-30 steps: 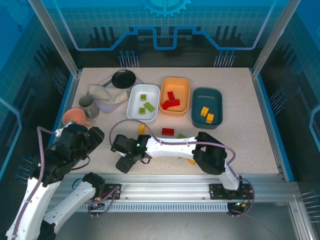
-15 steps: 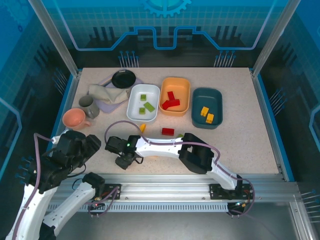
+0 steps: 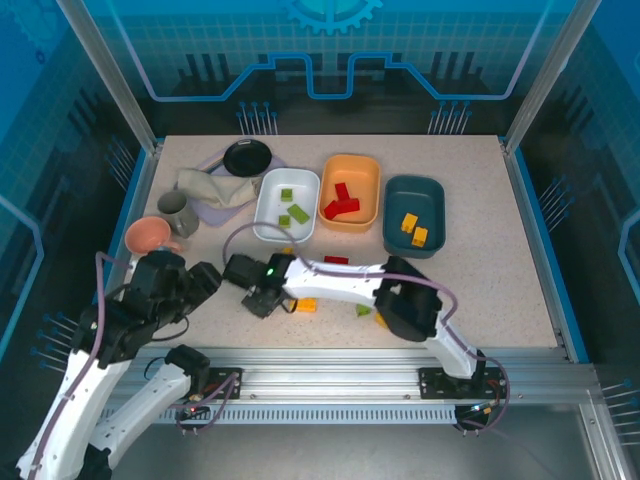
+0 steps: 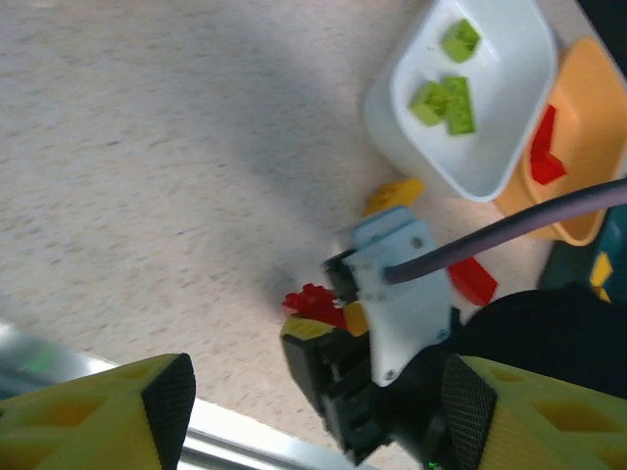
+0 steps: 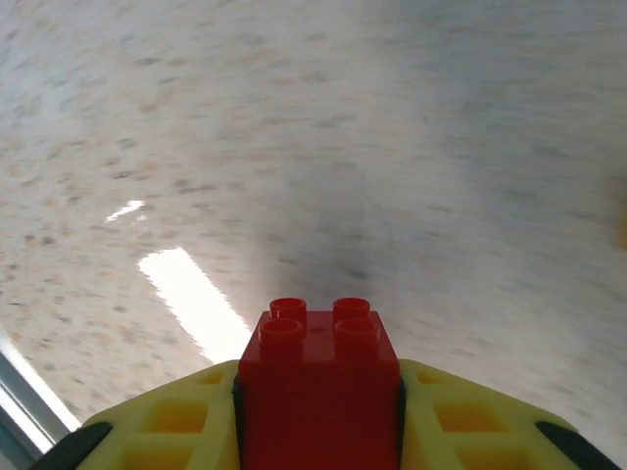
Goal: Sort the legos into containers by color
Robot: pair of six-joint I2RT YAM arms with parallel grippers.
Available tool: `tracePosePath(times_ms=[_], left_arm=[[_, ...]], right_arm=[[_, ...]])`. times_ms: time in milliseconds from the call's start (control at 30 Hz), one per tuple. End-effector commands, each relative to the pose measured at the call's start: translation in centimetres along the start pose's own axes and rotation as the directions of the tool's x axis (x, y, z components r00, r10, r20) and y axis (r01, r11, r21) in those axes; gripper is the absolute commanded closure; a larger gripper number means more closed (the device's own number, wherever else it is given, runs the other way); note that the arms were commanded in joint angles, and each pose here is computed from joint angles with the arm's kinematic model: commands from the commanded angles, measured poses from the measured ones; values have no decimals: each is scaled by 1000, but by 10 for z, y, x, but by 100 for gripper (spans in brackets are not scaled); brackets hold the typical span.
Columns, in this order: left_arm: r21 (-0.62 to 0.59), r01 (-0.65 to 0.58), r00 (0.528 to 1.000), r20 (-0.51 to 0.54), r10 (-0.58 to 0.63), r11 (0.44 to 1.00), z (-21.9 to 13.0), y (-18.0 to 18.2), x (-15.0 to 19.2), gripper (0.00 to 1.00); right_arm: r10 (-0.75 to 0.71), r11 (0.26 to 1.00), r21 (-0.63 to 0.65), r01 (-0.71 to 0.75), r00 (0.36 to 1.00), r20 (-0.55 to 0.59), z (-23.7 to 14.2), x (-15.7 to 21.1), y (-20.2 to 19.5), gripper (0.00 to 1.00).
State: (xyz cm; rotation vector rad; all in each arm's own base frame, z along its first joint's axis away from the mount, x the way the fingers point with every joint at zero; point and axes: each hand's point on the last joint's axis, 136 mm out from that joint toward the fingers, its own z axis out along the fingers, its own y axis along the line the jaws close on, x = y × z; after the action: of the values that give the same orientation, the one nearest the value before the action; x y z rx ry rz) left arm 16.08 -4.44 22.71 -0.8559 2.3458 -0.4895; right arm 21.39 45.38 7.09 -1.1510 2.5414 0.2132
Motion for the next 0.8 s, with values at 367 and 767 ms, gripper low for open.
tracePosePath(times_ms=[367,767], left_arm=[[226,-139,967,-180,182,964,87,-115,12,29],[228,-181,946,-226,233,957,134,-157,18,29]], right_arm=[[569,769,211,-604,796,207,-63,-38,-306,71],[663,619,380,-688,717,217,-13,-33,-420,70]])
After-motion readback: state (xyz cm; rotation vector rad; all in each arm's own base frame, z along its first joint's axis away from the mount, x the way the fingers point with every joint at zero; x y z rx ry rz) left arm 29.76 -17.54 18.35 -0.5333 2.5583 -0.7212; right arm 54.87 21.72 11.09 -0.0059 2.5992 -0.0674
